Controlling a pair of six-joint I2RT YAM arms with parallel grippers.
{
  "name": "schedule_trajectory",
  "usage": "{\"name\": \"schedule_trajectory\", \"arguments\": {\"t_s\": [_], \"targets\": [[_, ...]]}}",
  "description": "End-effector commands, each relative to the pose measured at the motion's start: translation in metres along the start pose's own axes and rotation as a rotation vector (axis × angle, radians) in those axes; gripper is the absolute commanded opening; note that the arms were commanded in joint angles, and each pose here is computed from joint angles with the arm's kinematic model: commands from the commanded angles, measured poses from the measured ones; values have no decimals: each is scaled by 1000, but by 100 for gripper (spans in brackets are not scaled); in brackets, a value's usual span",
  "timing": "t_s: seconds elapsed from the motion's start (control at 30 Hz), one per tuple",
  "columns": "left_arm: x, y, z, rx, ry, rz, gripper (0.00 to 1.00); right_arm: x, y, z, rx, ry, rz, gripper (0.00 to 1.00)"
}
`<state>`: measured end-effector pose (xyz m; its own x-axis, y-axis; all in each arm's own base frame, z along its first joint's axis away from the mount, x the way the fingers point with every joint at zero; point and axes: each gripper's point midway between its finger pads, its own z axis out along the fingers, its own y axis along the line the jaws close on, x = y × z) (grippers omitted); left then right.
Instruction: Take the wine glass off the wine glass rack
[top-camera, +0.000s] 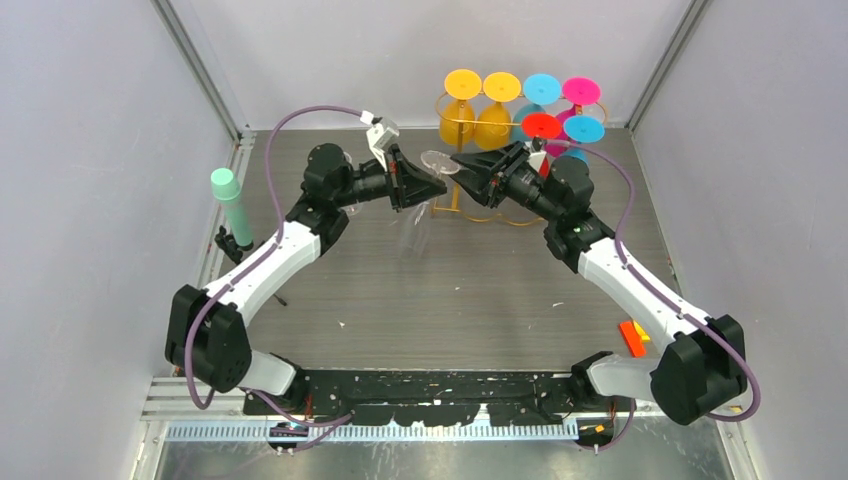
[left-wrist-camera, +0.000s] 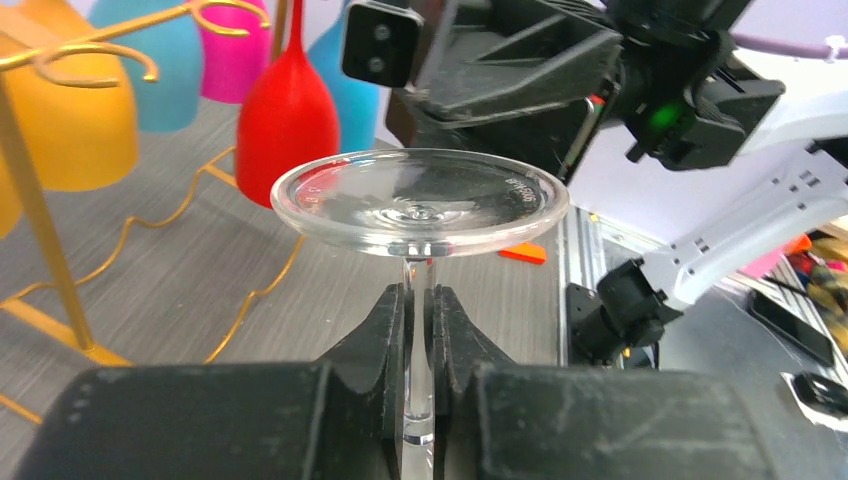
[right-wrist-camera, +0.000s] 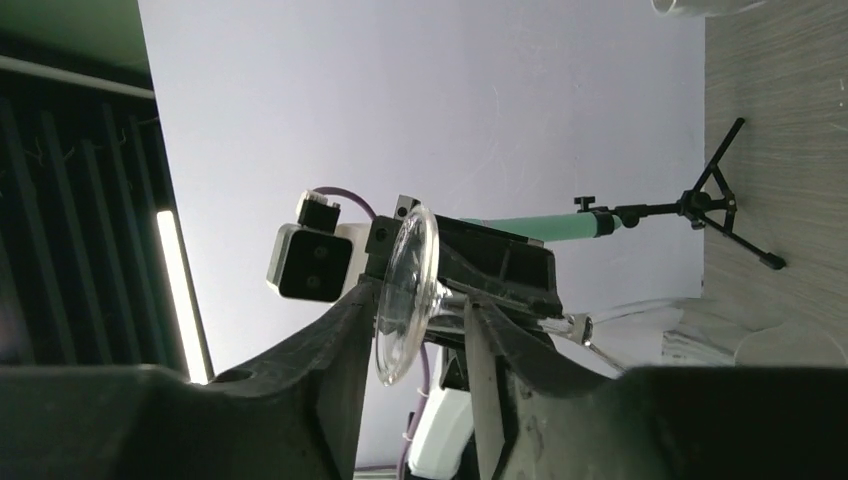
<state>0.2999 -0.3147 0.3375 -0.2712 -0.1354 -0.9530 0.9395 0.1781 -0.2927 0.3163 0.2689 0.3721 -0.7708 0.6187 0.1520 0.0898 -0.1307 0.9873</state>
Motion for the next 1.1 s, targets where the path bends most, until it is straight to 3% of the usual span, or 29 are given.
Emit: {"name": "schedule_trajectory", "arguments": {"t_s": [0.0, 0.23, 0.4, 0.5, 0.57, 0.8, 0.87, 1.0, 1.07], "targets": [[-57, -8, -11, -116, -134, 90, 0, 10, 27, -7, -112, 16, -105, 49], [-113, 1, -30, -315, -310, 105, 0, 6, 30, -18, -186, -45, -172, 70], [-165, 6, -56, -464, -546, -6, 0, 14, 33, -22, -183, -78, -318, 74], [-184, 18, -80, -588, -698, -149, 0, 27, 24, -16, -138, -75, -357, 75], [-185, 31, -95, -703, -743, -255, 0, 37, 21, -11, -129, -60, -379, 75], [-197, 36, -124, -790, -904, -350, 0, 60, 14, 2, -138, -24, -394, 74], [-196, 36, -126, -783, -927, -387, 0, 65, 21, 4, -170, -14, -397, 72], [-193, 35, -123, -749, -942, -444, 0, 75, 35, 7, -238, 9, -402, 50], [-190, 35, -121, -740, -942, -462, 0, 76, 44, 6, -289, 2, -399, 44]]}}
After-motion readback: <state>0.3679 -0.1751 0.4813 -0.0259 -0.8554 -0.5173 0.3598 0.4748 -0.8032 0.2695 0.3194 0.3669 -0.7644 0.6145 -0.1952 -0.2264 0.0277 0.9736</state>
